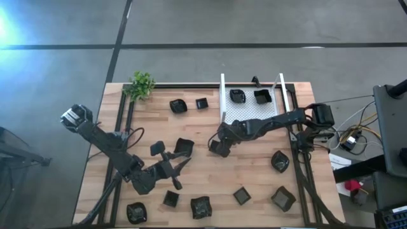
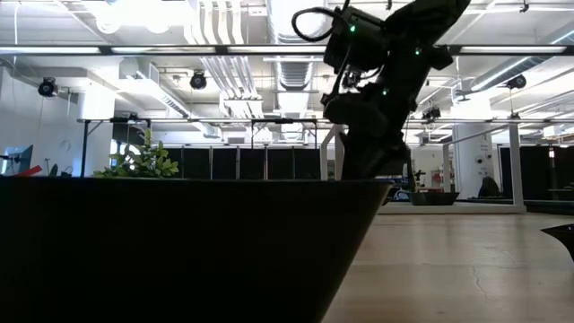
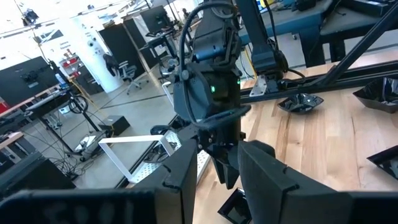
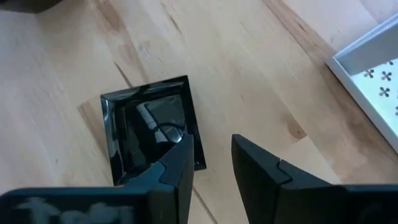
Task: Pick & Place Mini shaped plates
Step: Put the square plate on the shelf
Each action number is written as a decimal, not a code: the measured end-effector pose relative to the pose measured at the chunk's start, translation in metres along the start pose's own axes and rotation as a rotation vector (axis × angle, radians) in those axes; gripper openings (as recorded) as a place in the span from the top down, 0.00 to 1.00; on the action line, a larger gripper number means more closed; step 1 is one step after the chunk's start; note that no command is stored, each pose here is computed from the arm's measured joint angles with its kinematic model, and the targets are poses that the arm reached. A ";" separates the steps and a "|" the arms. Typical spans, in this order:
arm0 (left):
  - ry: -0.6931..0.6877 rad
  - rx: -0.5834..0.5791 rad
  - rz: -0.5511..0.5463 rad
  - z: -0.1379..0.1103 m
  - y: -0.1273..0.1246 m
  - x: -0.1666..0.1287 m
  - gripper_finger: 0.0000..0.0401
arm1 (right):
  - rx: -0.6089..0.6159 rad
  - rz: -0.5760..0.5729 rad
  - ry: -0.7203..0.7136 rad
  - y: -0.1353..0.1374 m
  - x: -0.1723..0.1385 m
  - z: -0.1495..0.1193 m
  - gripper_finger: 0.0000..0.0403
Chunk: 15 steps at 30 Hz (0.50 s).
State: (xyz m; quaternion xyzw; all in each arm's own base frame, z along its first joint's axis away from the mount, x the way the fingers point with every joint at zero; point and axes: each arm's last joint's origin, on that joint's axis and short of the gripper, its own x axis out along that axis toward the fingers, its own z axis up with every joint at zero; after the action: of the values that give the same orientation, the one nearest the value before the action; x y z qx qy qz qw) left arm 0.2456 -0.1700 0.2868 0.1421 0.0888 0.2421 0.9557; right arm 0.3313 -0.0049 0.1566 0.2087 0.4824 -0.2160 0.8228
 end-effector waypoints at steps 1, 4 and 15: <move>0.000 0.000 0.000 0.000 0.000 0.000 0.72 | -0.001 0.000 0.007 0.000 0.001 -0.001 0.75; 0.000 -0.002 -0.001 0.000 0.000 0.000 0.72 | -0.020 0.013 0.009 0.001 0.007 -0.001 0.74; 0.003 0.001 -0.001 -0.001 0.000 0.000 0.72 | -0.050 0.020 0.014 0.002 0.016 -0.003 0.76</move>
State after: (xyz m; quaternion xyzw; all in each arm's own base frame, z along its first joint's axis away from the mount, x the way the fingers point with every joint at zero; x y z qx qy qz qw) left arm 0.2455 -0.1699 0.2862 0.1421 0.0903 0.2416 0.9557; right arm 0.3378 -0.0041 0.1416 0.1943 0.4914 -0.1942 0.8264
